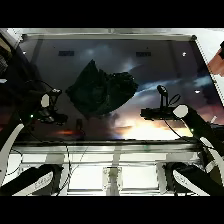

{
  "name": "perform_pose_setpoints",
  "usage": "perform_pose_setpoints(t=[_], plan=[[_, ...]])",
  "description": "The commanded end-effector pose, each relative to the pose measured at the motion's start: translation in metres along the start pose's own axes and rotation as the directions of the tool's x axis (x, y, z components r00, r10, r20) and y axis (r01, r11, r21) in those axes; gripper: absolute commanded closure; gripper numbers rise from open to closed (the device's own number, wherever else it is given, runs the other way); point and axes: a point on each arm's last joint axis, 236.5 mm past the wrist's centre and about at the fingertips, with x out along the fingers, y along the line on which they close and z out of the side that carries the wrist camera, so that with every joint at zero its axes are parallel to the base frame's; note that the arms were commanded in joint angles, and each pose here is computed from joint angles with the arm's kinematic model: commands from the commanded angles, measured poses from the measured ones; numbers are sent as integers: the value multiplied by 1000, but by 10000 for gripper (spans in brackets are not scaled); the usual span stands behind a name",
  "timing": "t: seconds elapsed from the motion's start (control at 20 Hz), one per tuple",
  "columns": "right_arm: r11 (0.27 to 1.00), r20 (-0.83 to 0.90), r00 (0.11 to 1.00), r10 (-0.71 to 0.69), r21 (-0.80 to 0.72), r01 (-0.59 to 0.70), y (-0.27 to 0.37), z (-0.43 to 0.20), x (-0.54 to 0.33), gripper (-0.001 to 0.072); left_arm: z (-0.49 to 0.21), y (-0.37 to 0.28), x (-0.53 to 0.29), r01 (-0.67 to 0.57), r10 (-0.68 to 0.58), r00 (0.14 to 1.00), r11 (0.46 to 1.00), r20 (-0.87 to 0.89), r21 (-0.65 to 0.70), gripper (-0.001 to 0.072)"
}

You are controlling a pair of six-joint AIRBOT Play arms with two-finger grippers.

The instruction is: Fold the clothes and pants, and hang the long-sleeved shirts on hangers.

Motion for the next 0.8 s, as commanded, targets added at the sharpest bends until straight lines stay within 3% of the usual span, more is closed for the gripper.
perform_pose_setpoints(t=[0.0,0.35,0.55,0.75], plan=[[1000,-4,1000,0,-3,0,1,-1,0,677,0,0,0,0,0,1000,1000,0,0,250],[1000,9,1000,-15,-18,15,-2,4,-1,678,0,0,0,0,0,1000,1000,0,0,251],[998,33,999,6,-55,-4,16,43,-10,678,0,0,0,0,0,1000,1000,0,0,251],[992,-87,996,-12,-123,1,24,88,5,678,0,0,0,0,0,1000,1000,0,0,250]])
